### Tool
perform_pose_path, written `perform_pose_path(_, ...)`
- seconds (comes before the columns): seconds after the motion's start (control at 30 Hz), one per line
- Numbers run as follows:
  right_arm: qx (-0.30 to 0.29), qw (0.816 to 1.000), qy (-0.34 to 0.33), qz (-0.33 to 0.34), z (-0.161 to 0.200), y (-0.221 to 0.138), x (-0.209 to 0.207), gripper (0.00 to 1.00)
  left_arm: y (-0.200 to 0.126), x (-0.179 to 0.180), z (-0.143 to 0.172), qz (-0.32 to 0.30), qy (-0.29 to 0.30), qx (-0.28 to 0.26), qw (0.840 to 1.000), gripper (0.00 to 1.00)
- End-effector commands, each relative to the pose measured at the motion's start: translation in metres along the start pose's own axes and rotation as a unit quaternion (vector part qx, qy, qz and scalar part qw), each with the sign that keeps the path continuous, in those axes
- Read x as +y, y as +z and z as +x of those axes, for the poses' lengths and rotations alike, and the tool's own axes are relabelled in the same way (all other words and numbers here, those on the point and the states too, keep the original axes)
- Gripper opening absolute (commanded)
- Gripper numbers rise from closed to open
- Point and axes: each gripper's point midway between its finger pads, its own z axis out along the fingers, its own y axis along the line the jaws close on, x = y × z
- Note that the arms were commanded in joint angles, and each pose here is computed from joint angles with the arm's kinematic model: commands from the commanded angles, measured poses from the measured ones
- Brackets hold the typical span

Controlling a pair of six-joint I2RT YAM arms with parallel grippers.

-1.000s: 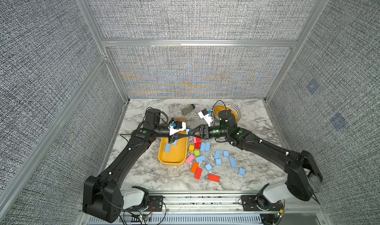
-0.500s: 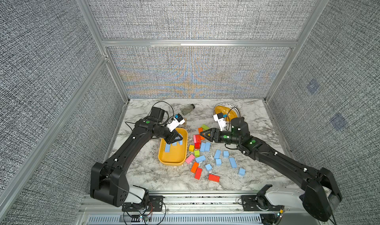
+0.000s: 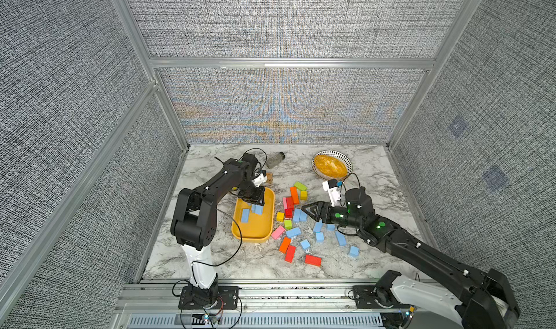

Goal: Pick out the blue building blocks
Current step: Place the building block in the storage box, then pick up the building block from the center of the board.

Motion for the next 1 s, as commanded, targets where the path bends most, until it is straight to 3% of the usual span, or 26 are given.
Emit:
perform_pose_path(0.0, -0.015, 1.000, 0.002, 0.020, -0.004, -0.003, -0.004, 0.66, 0.003, -0.002, -0.002, -0.011, -0.014, 0.011, 1.000, 0.10)
perform_pose_path(0.13, -0.020, 0.999, 0.001, 0.029, -0.008, -0.003, -0.004, 0.66, 0.008, 0.004, -0.005, -0.027, -0.022, 0.014, 0.999, 0.33)
perform_pose_path(0.37, -0.002, 0.999, -0.006, 0.041, -0.008, 0.006, -0.004, 0.66, -0.005, -0.003, -0.018, -0.020, -0.020, -0.014, 0.999, 0.58)
perform_pose_path(0.5, 0.010, 0.998, -0.008, 0.054, -0.008, 0.012, -0.006, 0.66, -0.021, -0.008, -0.027, -0.021, -0.011, -0.038, 0.999, 0.60)
perform_pose_path(0.6, 0.022, 0.994, -0.001, 0.103, -0.010, 0.015, -0.019, 0.66, -0.036, -0.011, -0.027, -0.026, -0.006, -0.057, 0.998, 0.61)
perform_pose_path(0.97, 0.115, 0.951, 0.050, 0.283, 0.014, 0.042, -0.096, 0.59, -0.074, 0.000, 0.009, -0.062, -0.025, -0.135, 0.989, 0.71)
